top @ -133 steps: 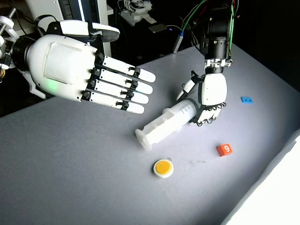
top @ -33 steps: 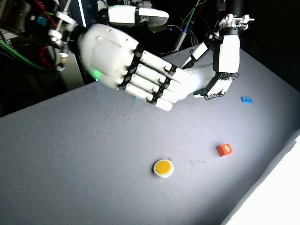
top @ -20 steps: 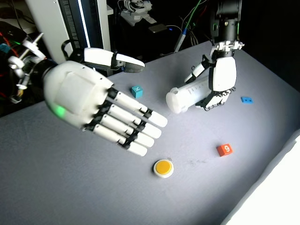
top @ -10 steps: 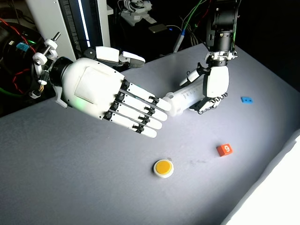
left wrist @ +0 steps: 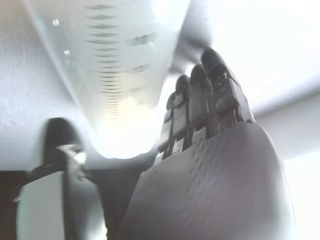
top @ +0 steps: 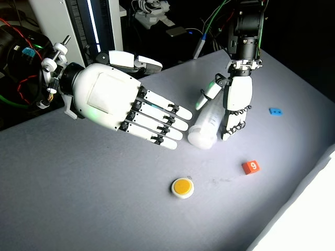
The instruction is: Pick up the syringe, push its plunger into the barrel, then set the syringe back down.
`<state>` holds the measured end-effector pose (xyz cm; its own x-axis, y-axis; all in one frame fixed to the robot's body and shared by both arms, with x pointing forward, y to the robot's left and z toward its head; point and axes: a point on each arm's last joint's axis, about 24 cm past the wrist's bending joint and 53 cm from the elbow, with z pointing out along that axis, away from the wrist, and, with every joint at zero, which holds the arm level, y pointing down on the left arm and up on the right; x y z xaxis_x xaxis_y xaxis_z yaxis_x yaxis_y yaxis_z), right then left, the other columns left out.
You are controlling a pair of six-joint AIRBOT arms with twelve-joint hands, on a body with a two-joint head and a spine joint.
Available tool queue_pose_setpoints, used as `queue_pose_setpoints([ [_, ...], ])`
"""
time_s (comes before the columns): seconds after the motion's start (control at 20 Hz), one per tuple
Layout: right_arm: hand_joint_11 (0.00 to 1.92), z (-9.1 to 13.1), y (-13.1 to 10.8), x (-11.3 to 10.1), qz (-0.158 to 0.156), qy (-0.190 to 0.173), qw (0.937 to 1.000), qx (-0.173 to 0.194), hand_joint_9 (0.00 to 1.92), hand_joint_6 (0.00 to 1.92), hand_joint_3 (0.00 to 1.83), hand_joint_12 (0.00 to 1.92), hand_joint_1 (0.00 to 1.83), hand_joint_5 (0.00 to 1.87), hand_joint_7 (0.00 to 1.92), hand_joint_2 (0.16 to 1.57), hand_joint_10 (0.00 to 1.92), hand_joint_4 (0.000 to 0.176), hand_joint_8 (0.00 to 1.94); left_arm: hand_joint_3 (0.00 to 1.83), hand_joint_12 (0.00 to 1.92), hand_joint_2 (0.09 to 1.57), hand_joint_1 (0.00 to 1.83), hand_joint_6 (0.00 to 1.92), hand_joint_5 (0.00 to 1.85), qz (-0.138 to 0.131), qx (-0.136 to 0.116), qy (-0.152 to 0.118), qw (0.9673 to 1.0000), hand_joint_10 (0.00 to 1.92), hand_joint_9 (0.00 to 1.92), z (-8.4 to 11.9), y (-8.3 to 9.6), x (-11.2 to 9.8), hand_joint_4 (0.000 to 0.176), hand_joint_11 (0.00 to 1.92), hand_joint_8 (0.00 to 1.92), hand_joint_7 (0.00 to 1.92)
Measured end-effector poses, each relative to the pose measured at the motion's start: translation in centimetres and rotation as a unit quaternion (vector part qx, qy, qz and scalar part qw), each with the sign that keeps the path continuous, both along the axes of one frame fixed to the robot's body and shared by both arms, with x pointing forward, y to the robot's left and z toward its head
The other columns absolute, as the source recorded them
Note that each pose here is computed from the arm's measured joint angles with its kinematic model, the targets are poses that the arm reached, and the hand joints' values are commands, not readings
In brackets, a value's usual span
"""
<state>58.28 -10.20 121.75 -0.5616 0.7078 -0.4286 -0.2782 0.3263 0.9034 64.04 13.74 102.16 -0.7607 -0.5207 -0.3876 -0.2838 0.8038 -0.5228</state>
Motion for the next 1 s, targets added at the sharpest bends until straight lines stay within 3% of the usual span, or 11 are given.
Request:
queue_pose_setpoints([
  [0.3, 0.0, 0.0, 0.1, 0.0, 0.001, 0.0, 1.0, 0.0, 0.0, 0.0, 0.0, 0.0, 0.0, 0.04, 0.0, 1.12, 0.0, 0.0, 0.0, 0.0, 0.0, 0.86, 0.62, 0.0, 0.0, -0.036, -0.015, -0.08, 0.996, 0.0, 0.0, 4.6, -0.7, 1.6, 0.0, 0.01, 0.0, 0.0],
  [0.5, 0.0, 0.0, 0.1, 0.0, 0.001, 0.0, 1.0, 0.0, 0.0, 0.0, 0.0, 0.0, 0.0, 0.03, 0.0, 1.11, 0.0, 0.0, 0.0, 0.01, 0.02, 0.89, 0.56, 0.0, 0.01, -0.114, -0.029, -0.203, 0.972, 0.02, 0.05, 10.1, -2.1, 3.3, 0.0, 0.05, 0.02, 0.05],
  [0.55, 0.01, 0.0, 0.1, 0.0, 0.001, 0.0, 1.0, 0.0, 0.02, 0.01, 0.0, 0.0, 0.0, 0.06, 0.04, 1.12, 0.01, 0.0, 0.01, 0.0, 0.69, 0.93, 0.44, 0.02, 0.28, -0.132, -0.035, -0.227, 0.9644, 0.2, 0.27, 11.2, -2.4, 3.4, 0.0, 0.01, 0.04, 0.36],
  [0.6, 0.07, 0.0, 0.1, 0.0, 0.001, 0.0, 1.0, 0.0, 0.12, 0.01, 0.0, 0.05, 0.0, 0.16, 0.15, 1.13, 0.02, 0.0, 0.01, 0.0, 1.26, 0.95, 0.38, 0.16, 0.42, -0.151, -0.041, -0.249, 0.9559, 0.89, 0.21, 12.2, -2.8, 3.5, 0.0, 0.0, 0.27, 0.48],
  [0.65, 0.16, 0.0, 0.1, 0.0, 0.001, -0.001, 1.0, 0.001, 0.46, 0.0, 0.0, 0.8, 0.06, 0.45, 0.55, 1.14, 0.2, 0.0, 0.01, 0.0, 1.79, 0.97, 0.34, 1.57, 0.09, -0.177, -0.046, -0.28, 0.9423, 1.72, 0.1, 13.6, -3.0, 3.6, 0.0, 0.03, 1.59, 0.1],
  [0.7, 0.14, 0.0, 0.2, 0.0, 0.001, -0.001, 1.0, 0.001, 0.33, 0.83, 0.0, 1.7, 0.07, 0.39, 0.37, 1.13, 1.41, 0.0, 1.25, 0.0, 1.89, 0.99, 0.34, 1.85, 0.02, -0.196, -0.051, -0.301, 0.9319, 1.88, 0.1, 14.7, -3.1, 3.5, 0.0, 0.09, 1.85, 0.02],
  [0.75, 0.17, 0.1, 0.2, 0.0, 0.001, -0.002, 1.0, 0.002, 0.16, 1.65, 0.0, 1.88, 0.1, 0.19, 0.12, 1.13, 1.82, 0.0, 1.8, 0.01, 1.92, 1.06, 0.22, 1.91, 0.51, -0.218, -0.053, -0.322, 0.9196, 1.91, 0.51, 15.6, -3.0, 3.2, 0.0, 0.43, 1.91, 0.59],
  [0.8, 0.18, 0.0, 0.2, -0.1, 0.002, -0.002, 1.0, 0.002, 0.16, 1.87, 0.0, 1.91, 0.1, 0.15, 0.09, 1.12, 1.9, 0.0, 1.91, 0.01, 1.92, 1.1, 0.12, 1.92, 1.05, -0.243, -0.05, -0.341, 0.9067, 1.92, 1.07, 16.3, -2.9, 2.8, 0.0, 0.92, 1.92, 1.16],
  [0.85, 0.78, -0.1, 0.4, -0.1, 0.004, -0.001, 1.0, 0.001, 0.86, 1.91, 0.0, 1.92, 0.08, 0.68, 0.85, 1.07, 1.92, 0.0, 1.94, 0.01, 1.92, 1.12, 0.05, 1.92, 1.48, -0.279, -0.059, -0.363, 0.8871, 1.92, 1.61, 17.2, -3.1, 1.8, 0.0, 1.49, 1.92, 1.61],
  [0.9, 1.18, 0.0, 0.4, -0.1, 0.004, -0.003, 1.0, 0.002, 1.22, 1.92, 0.0, 1.92, 0.04, 1.05, 1.21, 1.06, 1.92, 0.0, 1.94, 0.0, 1.92, 1.13, 0.05, 1.92, 1.65, -0.301, -0.063, -0.371, 0.8761, 1.92, 1.76, 17.5, -3.2, 0.9, 0.016, 1.68, 1.92, 1.74],
  [1.0, 1.53, 0.2, 0.3, 0.0, 0.001, -0.007, 1.0, 0.004, 1.52, 1.92, 0.0, 1.92, 0.0, 1.54, 1.56, 1.07, 1.92, 0.03, 1.94, 0.0, 1.92, 1.12, 0.1, 1.92, 1.65, -0.362, -0.074, -0.389, 0.844, 1.92, 1.8, 18.1, -3.7, -1.8, 0.118, 1.75, 1.92, 1.76],
])
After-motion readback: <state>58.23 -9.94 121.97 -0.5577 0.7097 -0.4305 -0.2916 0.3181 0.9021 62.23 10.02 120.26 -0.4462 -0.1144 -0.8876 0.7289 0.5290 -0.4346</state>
